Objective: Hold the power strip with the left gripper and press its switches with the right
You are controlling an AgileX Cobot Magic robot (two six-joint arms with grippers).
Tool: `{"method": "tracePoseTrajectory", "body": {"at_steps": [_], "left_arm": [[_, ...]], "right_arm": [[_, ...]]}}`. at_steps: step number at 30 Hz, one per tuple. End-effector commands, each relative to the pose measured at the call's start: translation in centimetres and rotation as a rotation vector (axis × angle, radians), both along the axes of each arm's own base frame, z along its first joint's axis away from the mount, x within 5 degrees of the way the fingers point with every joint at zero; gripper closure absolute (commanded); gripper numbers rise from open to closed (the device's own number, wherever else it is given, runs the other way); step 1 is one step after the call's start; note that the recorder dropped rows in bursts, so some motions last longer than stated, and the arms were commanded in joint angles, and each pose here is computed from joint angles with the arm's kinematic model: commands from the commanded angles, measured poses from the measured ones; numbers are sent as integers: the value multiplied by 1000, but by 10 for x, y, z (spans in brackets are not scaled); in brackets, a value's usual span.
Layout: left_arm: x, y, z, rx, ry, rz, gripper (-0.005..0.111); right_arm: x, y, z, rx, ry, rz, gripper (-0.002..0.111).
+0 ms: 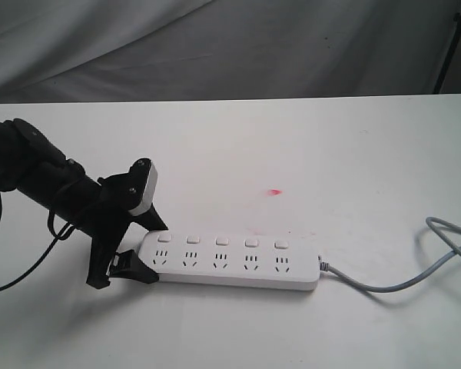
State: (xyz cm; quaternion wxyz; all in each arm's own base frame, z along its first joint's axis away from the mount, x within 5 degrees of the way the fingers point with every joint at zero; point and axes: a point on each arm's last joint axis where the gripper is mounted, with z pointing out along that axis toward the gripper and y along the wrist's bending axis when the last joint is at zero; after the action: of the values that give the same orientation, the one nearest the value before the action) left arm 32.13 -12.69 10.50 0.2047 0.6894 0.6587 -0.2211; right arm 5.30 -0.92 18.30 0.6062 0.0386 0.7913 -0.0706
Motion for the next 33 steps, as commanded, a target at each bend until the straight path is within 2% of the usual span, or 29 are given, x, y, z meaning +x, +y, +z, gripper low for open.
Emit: {"method": "tracePoseTrajectory", "body": {"at_steps": [1,3,8,33], "left_arm": [[0,-2,2,-5,3,3,82],[0,-2,1,-5,5,3,91],[0,-2,0,-2,7,0,100],[0,-2,0,-1,9,-3,100]], "right_arm": [[0,0,-1,-5,-3,6,108],[0,0,-1,-5,-3,6,108],[0,0,-1,-5,-3,6,108],[0,0,-1,-5,-3,6,108]]}}
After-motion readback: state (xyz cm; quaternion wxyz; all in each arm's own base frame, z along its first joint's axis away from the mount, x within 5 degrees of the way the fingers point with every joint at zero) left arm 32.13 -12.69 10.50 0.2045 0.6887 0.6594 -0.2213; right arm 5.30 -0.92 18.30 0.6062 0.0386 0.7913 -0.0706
